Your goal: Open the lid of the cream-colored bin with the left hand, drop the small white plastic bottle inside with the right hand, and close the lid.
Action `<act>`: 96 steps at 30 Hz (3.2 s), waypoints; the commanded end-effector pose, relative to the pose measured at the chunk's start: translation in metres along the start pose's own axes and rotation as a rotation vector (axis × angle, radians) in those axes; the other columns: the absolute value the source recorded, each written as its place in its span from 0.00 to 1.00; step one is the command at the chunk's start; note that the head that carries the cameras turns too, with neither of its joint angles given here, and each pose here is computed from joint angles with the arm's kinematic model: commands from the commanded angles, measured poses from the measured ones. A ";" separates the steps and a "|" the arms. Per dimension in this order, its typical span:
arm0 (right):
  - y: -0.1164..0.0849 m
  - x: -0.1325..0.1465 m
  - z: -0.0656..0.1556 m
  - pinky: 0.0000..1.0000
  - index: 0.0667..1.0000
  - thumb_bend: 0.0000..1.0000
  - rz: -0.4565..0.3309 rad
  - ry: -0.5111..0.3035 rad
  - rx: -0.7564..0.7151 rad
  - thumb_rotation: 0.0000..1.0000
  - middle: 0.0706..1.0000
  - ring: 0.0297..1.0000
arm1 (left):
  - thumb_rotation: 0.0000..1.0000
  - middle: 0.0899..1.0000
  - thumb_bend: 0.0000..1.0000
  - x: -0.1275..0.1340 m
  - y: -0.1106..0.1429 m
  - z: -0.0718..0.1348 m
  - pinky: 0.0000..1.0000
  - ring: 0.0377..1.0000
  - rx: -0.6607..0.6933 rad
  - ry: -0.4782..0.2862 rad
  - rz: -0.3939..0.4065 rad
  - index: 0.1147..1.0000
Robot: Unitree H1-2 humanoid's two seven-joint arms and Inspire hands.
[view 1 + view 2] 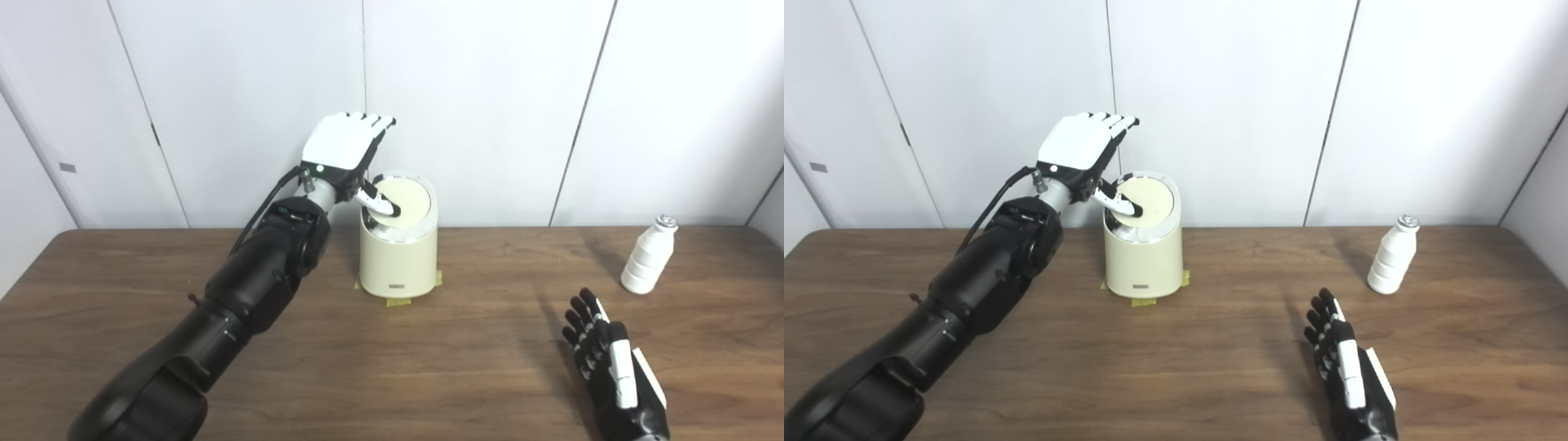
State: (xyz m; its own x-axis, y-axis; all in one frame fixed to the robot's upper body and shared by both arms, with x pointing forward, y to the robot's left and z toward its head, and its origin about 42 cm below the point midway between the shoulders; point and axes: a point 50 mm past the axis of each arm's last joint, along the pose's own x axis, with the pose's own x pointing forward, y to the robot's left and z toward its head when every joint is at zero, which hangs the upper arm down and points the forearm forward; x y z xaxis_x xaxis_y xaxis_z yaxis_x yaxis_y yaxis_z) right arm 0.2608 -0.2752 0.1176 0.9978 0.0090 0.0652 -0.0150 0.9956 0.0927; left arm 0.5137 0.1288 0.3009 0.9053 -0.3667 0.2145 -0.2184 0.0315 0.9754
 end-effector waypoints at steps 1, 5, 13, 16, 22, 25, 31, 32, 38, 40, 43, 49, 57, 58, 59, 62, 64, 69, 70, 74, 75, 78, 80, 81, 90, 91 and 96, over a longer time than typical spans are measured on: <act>0.000 0.006 0.013 0.98 1.00 0.70 0.007 -0.072 -0.005 0.97 0.99 0.99 | 0.10 0.92 1.00 0.007 0.015 -0.004 0.95 0.93 0.021 -0.002 0.014 0.95; 0.000 0.007 0.015 0.99 1.00 0.69 0.009 -0.078 -0.002 0.97 1.00 0.99 | 0.11 0.92 0.99 0.007 0.023 -0.006 0.94 0.92 -0.051 0.019 0.006 0.95; -0.002 0.005 0.014 0.99 1.00 0.68 0.008 -0.075 -0.005 0.97 1.00 0.99 | 0.32 0.85 0.82 0.000 0.052 -0.015 0.73 0.84 -0.429 0.070 0.021 0.86; -0.003 0.005 0.014 0.99 1.00 0.69 0.008 -0.075 -0.008 0.96 1.00 0.99 | 0.37 0.82 0.75 -0.007 0.064 -0.018 0.64 0.79 -0.578 0.087 0.027 0.84; -0.002 0.003 0.016 0.99 1.00 0.68 0.009 -0.070 -0.002 0.95 0.99 0.98 | 0.37 0.78 0.64 -0.032 0.080 -0.023 0.64 0.75 -0.851 0.069 0.167 0.80; -0.001 0.003 0.017 0.98 1.00 0.69 0.003 -0.086 0.003 0.90 0.99 0.98 | 0.38 0.75 0.58 -0.053 0.076 -0.022 0.64 0.73 -0.934 0.088 0.245 0.83; -0.006 0.006 0.021 0.95 1.00 0.67 -0.012 -0.142 -0.053 0.82 0.98 0.96 | 0.43 0.78 0.56 -0.095 0.051 -0.020 0.70 0.77 -1.049 0.112 0.308 0.86; -0.006 0.006 0.023 0.94 1.00 0.68 -0.011 -0.146 -0.056 0.80 0.97 0.95 | 0.45 0.79 0.55 -0.102 0.047 -0.020 0.72 0.77 -1.057 0.119 0.307 0.87; -0.004 0.009 0.040 0.89 0.99 0.64 -0.020 -0.179 -0.141 0.79 0.96 0.94 | 0.53 0.82 0.53 -0.150 0.023 -0.023 0.74 0.79 -1.143 0.178 0.287 0.89; -0.002 0.009 0.046 0.87 0.99 0.66 -0.032 -0.187 -0.153 0.75 0.96 0.93 | 0.56 0.83 0.52 -0.164 0.014 -0.023 0.76 0.80 -1.194 0.192 0.281 0.91; 0.002 0.011 0.058 0.86 0.98 0.64 -0.052 -0.206 -0.169 0.68 0.94 0.91 | 0.60 0.86 0.50 -0.180 0.002 -0.024 0.79 0.83 -1.254 0.218 0.279 0.93; 0.003 0.014 0.076 0.79 0.96 0.61 -0.088 -0.243 -0.231 0.57 0.91 0.88 | 0.72 0.83 0.48 -0.208 -0.022 -0.024 0.73 0.79 -1.219 0.276 0.252 0.92; -0.009 0.016 0.086 0.73 0.93 0.73 -0.151 -0.253 -0.263 0.45 0.90 0.85 | 0.86 0.85 0.51 -0.236 -0.044 -0.024 0.79 0.82 -1.195 0.344 0.163 0.93; -0.011 0.016 0.088 0.72 0.93 0.75 -0.170 -0.255 -0.307 0.47 0.88 0.84 | 0.87 0.85 0.52 -0.237 -0.046 -0.024 0.80 0.82 -1.194 0.345 0.157 0.93; -0.013 0.015 0.090 0.73 0.92 0.74 -0.181 -0.264 -0.344 0.47 0.88 0.83 | 0.87 0.84 0.51 -0.238 -0.047 -0.023 0.81 0.82 -1.193 0.343 0.148 0.93; -0.018 0.012 0.095 0.74 0.90 0.70 -0.222 -0.276 -0.385 0.42 0.86 0.81 | 0.87 0.86 0.51 -0.239 -0.049 -0.023 0.85 0.82 -1.193 0.342 0.124 0.93; -0.020 0.010 0.098 0.75 0.89 0.71 -0.248 -0.279 -0.402 0.39 0.85 0.81 | 0.85 0.87 0.52 -0.239 -0.050 -0.024 0.86 0.83 -1.194 0.348 0.117 0.93; -0.021 0.004 0.104 0.75 0.90 0.74 -0.300 -0.266 -0.407 0.37 0.86 0.81 | 0.84 0.88 0.50 -0.239 -0.051 -0.032 0.87 0.86 -1.233 0.350 0.108 0.93; -0.022 0.003 0.106 0.75 0.90 0.75 -0.318 -0.260 -0.416 0.38 0.86 0.82 | 0.84 0.89 0.50 -0.239 -0.050 -0.034 0.87 0.87 -1.239 0.351 0.106 0.93; -0.019 0.001 0.112 0.72 0.89 0.75 -0.362 -0.260 -0.461 0.41 0.85 0.80 | 0.85 0.89 0.45 -0.239 -0.046 -0.044 0.84 0.86 -1.239 0.354 0.106 0.93; -0.019 0.001 0.113 0.72 0.89 0.75 -0.368 -0.263 -0.464 0.40 0.85 0.79 | 0.85 0.88 0.45 -0.239 -0.045 -0.046 0.83 0.85 -1.243 0.354 0.109 0.92; -0.022 -0.001 0.116 0.74 0.89 0.74 -0.385 -0.265 -0.453 0.38 0.85 0.80 | 0.82 0.87 0.42 -0.239 -0.043 -0.051 0.85 0.86 -1.255 0.357 0.111 0.92; -0.026 -0.003 0.117 0.74 0.90 0.72 -0.398 -0.265 -0.475 0.34 0.86 0.81 | 0.82 0.88 0.39 -0.239 -0.040 -0.054 0.89 0.88 -1.253 0.355 0.105 0.93; -0.028 -0.003 0.118 0.73 0.90 0.72 -0.411 -0.261 -0.498 0.35 0.85 0.81 | 0.83 0.89 0.38 -0.238 -0.039 -0.056 0.88 0.88 -1.258 0.354 0.100 0.93; -0.040 -0.001 0.130 0.69 0.91 0.74 -0.473 -0.243 -0.602 0.23 0.86 0.80 | 0.85 0.92 0.42 -0.241 -0.033 -0.062 0.89 0.92 -1.255 0.345 0.053 0.96; -0.040 0.001 0.132 0.68 0.91 0.74 -0.483 -0.232 -0.619 0.22 0.86 0.80 | 0.85 0.92 0.42 -0.242 -0.033 -0.063 0.89 0.92 -1.249 0.344 0.050 0.96; -0.045 0.011 0.137 0.79 0.91 0.80 -0.506 -0.190 -0.677 0.24 0.86 0.83 | 0.84 0.92 0.42 -0.242 -0.031 -0.065 0.86 0.91 -1.250 0.342 0.045 0.95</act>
State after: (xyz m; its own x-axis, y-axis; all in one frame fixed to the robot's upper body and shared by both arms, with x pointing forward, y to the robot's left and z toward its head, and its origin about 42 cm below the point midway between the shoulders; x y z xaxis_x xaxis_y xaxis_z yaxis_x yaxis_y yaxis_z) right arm 0.2587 -0.3309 0.2312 0.8652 -0.4214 0.2718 0.5013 0.7406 -0.4475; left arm 0.3187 0.2777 0.2003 0.9969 -0.0785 -0.0034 0.0758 0.9495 0.3043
